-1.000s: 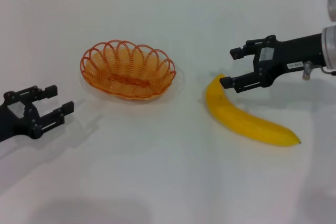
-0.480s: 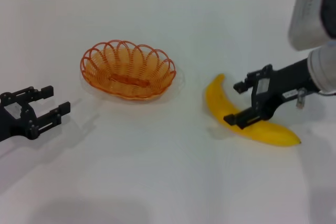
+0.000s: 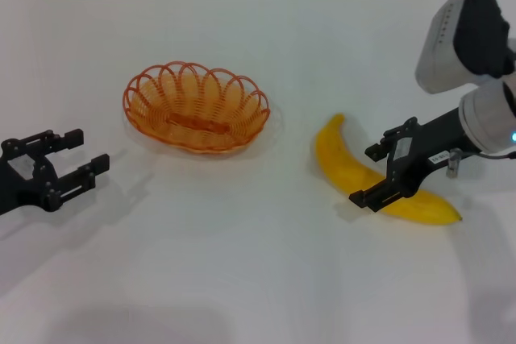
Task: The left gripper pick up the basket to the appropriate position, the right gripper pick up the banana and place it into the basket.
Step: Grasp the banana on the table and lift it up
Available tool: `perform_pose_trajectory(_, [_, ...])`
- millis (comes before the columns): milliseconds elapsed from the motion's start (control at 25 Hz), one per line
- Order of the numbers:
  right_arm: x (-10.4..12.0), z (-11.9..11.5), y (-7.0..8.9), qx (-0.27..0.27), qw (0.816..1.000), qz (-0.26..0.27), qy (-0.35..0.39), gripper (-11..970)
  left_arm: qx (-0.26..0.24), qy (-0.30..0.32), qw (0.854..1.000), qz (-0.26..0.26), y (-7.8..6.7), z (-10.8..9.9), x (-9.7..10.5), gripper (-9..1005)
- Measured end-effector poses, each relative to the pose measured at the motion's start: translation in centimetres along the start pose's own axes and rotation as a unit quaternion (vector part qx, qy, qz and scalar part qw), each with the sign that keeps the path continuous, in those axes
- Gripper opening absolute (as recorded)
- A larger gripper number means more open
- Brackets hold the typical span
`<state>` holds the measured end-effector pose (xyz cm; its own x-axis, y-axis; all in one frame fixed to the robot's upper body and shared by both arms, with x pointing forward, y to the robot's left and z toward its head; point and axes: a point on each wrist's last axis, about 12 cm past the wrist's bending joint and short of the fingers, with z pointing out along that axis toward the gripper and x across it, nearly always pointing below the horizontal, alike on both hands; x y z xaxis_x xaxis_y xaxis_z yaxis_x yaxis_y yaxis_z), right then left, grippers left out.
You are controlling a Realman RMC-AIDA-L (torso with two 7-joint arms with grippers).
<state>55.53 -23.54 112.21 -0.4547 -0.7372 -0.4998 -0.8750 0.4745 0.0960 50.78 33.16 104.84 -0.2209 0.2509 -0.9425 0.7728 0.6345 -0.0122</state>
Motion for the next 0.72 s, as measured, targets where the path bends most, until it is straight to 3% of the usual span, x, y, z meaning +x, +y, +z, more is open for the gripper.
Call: perform_pose_trajectory(720, [0.0, 1.9, -0.8, 0.001, 1.0, 0.011, 0.026, 826, 0.007, 0.002, 1.0, 0.005, 0.0, 0.4, -0.2, 585])
